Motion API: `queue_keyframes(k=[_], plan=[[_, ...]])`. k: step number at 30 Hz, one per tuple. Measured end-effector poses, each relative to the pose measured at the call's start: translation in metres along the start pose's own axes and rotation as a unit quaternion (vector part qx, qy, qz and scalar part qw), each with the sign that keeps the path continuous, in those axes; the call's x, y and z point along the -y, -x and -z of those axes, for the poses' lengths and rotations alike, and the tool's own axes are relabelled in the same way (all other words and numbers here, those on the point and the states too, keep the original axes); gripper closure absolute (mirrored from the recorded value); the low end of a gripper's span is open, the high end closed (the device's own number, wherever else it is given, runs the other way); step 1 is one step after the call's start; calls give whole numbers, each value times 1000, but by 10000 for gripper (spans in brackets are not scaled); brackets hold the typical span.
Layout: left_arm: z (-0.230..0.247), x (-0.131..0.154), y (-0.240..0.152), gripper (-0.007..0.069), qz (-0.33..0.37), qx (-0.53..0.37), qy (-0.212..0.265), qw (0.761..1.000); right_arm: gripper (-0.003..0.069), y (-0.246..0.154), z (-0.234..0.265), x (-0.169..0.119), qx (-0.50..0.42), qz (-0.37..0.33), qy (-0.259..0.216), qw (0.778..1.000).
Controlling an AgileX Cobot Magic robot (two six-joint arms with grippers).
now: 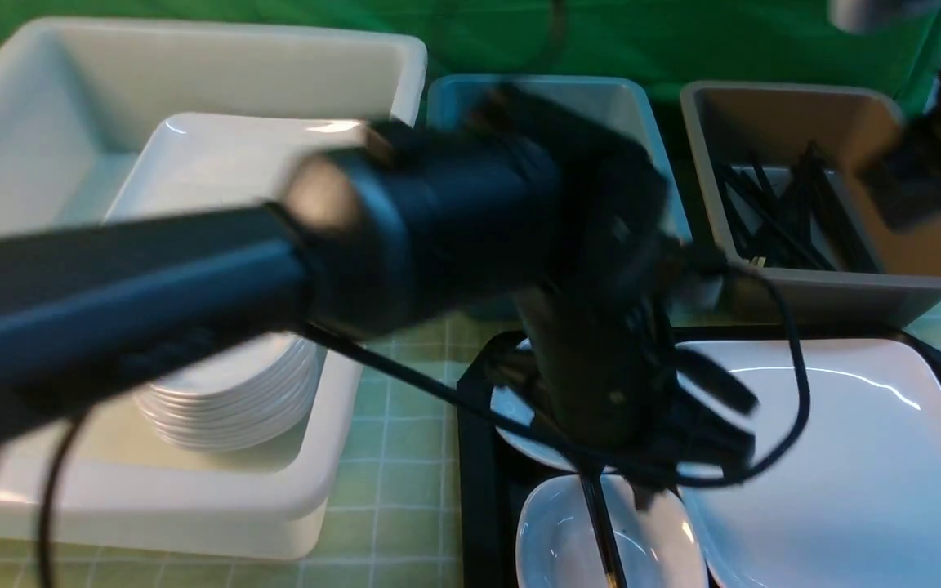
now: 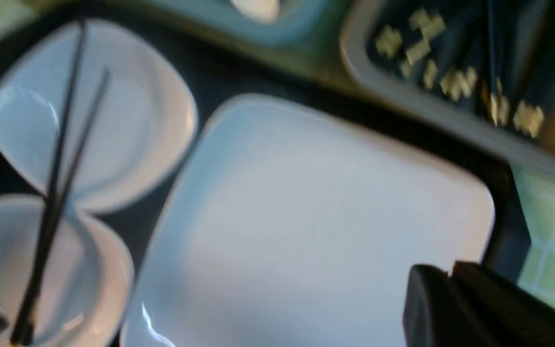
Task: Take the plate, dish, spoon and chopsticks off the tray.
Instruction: Use the left arm to grab a pair of chopsticks from the plate, then use the left arm to put the chopsticks into the small storage box on the right
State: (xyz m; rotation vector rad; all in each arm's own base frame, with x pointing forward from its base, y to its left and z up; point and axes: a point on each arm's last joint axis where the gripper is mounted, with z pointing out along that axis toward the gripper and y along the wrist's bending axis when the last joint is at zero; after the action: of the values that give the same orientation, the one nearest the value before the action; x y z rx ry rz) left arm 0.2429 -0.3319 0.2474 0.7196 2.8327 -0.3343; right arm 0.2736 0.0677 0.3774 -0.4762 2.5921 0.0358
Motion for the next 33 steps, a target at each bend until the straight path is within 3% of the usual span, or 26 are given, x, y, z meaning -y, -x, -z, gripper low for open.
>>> queue_keyframes(k=[5,10,12,15,16,19,21,26,33], plan=[[-37,1,-4,122,54,-42,23,997,575,-41,17,0,22,-8,-9,1000],[-63,-1,-4,104,81,-59,39,994,565,-58,39,-3,55,-9,-9,998],[-70,-2,-4,139,84,-61,41,994,560,-61,45,-4,65,-9,-11,998],[-75,-2,-5,288,87,-65,43,993,553,-63,50,-4,73,-9,-12,997],[-75,-2,-5,301,87,-65,43,993,553,-63,50,-4,72,-9,-12,997],[-76,-3,-5,526,83,-64,48,993,547,-64,50,-4,70,-9,-11,997],[-75,-4,-4,597,77,-61,51,994,543,-65,49,-4,62,-9,-10,998],[-63,-3,-4,610,64,-56,50,995,536,-67,48,-4,51,-9,-9,999],[18,10,20,612,-6,49,3,999,533,-66,49,-4,58,-9,-10,998]])
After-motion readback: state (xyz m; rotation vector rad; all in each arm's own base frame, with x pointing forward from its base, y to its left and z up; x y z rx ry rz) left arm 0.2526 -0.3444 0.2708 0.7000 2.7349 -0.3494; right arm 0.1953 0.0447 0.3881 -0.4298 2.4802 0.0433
